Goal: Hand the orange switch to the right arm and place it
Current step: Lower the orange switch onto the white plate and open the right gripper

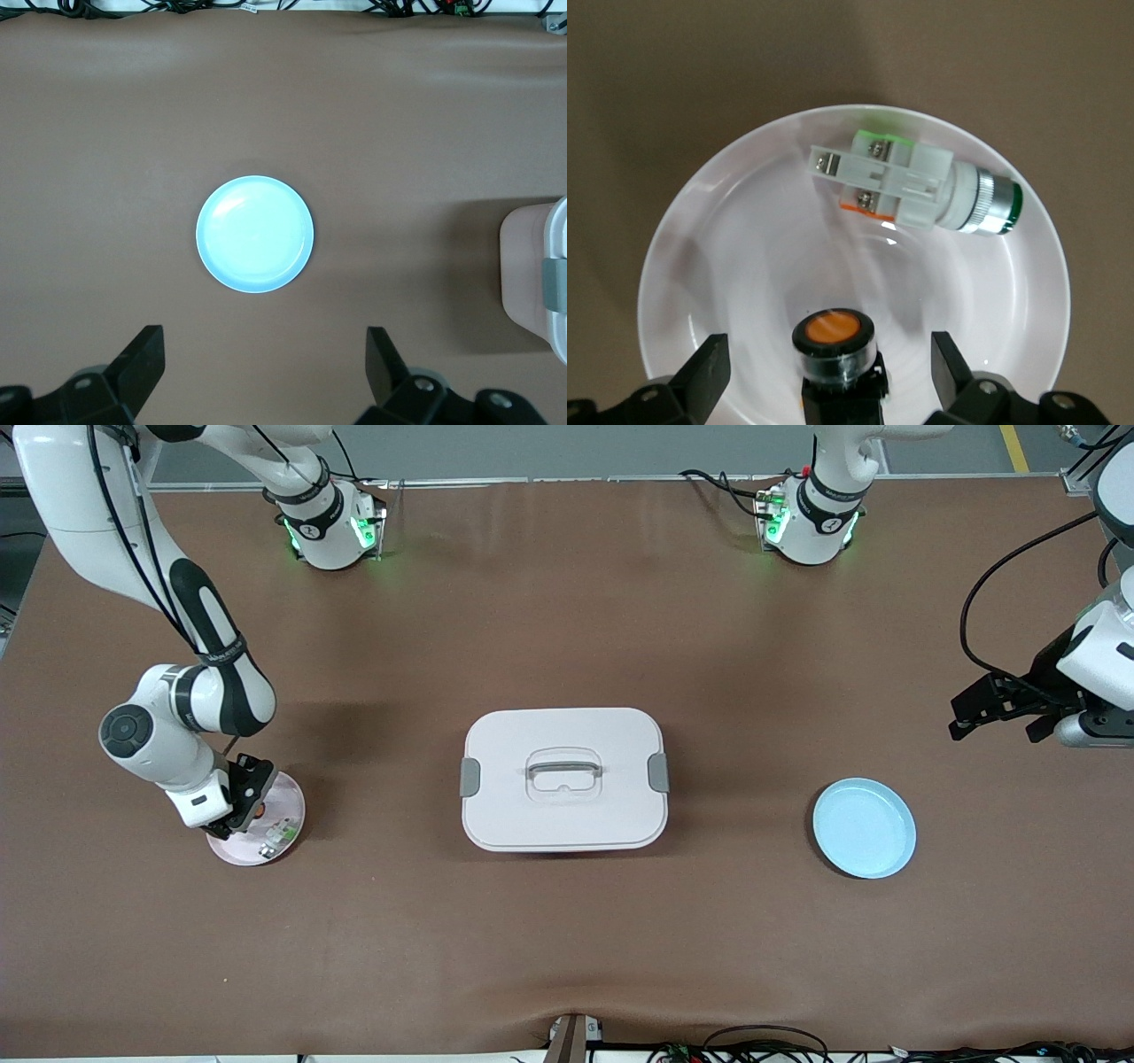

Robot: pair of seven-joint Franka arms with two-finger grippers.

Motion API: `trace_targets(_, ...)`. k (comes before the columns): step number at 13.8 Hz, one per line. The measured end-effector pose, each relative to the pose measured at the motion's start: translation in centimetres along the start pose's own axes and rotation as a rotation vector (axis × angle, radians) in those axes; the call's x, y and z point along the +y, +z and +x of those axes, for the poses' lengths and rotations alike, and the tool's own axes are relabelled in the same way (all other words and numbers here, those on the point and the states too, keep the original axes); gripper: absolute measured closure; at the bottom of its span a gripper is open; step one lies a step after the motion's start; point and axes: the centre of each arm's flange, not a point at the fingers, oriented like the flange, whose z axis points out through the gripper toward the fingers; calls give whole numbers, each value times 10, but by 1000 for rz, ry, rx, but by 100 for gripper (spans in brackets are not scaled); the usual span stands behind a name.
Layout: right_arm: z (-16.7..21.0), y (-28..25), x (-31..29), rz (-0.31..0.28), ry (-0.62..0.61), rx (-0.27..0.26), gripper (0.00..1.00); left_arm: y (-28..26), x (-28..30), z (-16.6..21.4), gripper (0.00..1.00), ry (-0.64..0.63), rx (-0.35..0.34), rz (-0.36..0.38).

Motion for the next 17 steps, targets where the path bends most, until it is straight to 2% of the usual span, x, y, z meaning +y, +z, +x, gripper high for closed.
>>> trace_targets(4, 27, -40, 13, 93, 93, -22, 0, -1, -1, -1, 0, -2, -6, 0)
trace_targets(8, 96, -98, 3, 154, 275, -71, 0, -3, -1, -3, 0, -2, -20, 0)
trace_targets(11, 127, -134, -6, 169, 406, -103, 0, -4, -1, -5, 0, -1, -41, 0)
trace_targets(17, 123, -214, 4, 159, 596, -115, 0, -9, -1, -5, 0, 1, -34, -1)
